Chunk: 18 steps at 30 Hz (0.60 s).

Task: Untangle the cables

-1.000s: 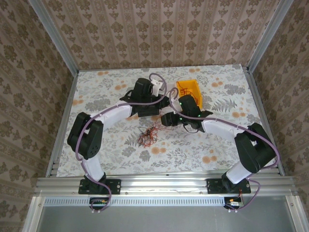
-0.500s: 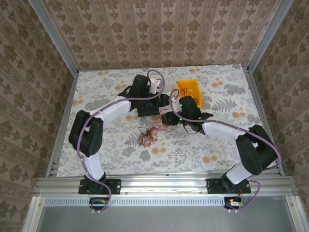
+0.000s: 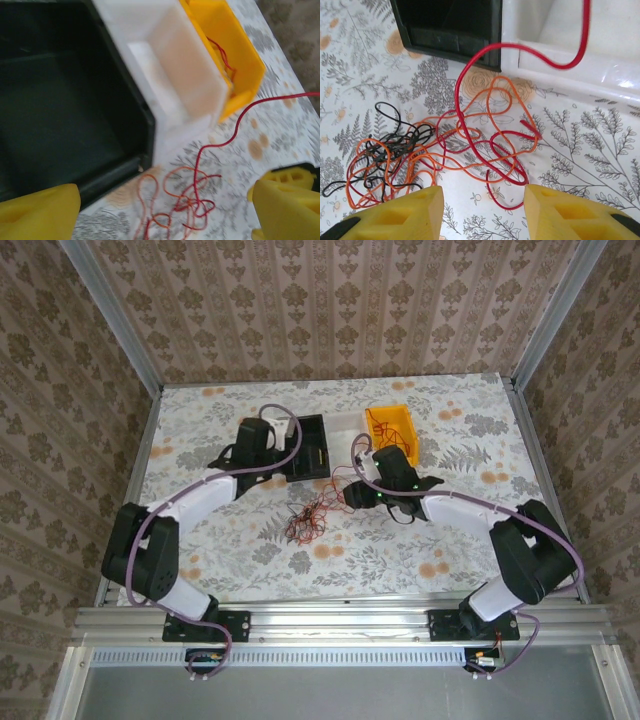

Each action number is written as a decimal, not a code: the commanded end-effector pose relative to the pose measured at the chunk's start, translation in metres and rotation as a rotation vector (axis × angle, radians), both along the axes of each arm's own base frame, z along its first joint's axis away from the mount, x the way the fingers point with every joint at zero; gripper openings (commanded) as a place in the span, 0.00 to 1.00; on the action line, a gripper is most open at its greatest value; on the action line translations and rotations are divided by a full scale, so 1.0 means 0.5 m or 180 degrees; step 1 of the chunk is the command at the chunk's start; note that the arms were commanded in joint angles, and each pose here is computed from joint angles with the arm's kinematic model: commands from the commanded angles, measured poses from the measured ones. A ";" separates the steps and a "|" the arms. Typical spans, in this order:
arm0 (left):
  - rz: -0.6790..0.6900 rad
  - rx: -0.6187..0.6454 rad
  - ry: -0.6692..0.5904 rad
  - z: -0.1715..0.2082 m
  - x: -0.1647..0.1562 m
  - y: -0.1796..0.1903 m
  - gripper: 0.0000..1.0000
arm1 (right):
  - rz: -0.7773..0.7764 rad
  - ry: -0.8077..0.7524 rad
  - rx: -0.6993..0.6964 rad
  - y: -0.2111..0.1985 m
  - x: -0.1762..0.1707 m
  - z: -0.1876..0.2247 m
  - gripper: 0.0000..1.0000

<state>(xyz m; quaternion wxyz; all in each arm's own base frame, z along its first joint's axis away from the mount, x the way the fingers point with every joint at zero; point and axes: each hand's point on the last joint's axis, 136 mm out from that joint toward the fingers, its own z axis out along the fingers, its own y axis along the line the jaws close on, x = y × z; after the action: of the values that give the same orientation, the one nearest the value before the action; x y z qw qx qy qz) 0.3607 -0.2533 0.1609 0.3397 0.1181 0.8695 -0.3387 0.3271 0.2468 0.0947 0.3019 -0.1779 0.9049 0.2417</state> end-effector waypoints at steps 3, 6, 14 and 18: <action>0.0165 0.0138 -0.0029 -0.005 0.006 0.010 0.88 | 0.0258 0.0025 -0.0049 0.042 0.005 -0.002 0.46; 0.0142 0.0289 -0.0012 -0.022 -0.003 0.008 0.87 | 0.0293 0.0016 -0.0043 0.058 0.014 -0.005 0.46; -0.0102 0.0554 0.0065 -0.056 -0.029 -0.016 0.86 | 0.0019 0.0057 -0.0432 0.040 0.064 -0.044 0.44; -0.0287 0.0826 0.0098 -0.082 -0.053 -0.027 0.86 | 0.0046 0.0156 -0.0512 0.039 0.060 -0.074 0.43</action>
<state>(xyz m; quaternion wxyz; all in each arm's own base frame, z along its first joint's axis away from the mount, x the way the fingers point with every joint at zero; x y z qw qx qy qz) 0.3389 -0.2648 0.1213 0.3002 0.1598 0.9018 -0.2668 0.3570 0.2715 0.0698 0.2770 -0.1965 0.9185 0.2025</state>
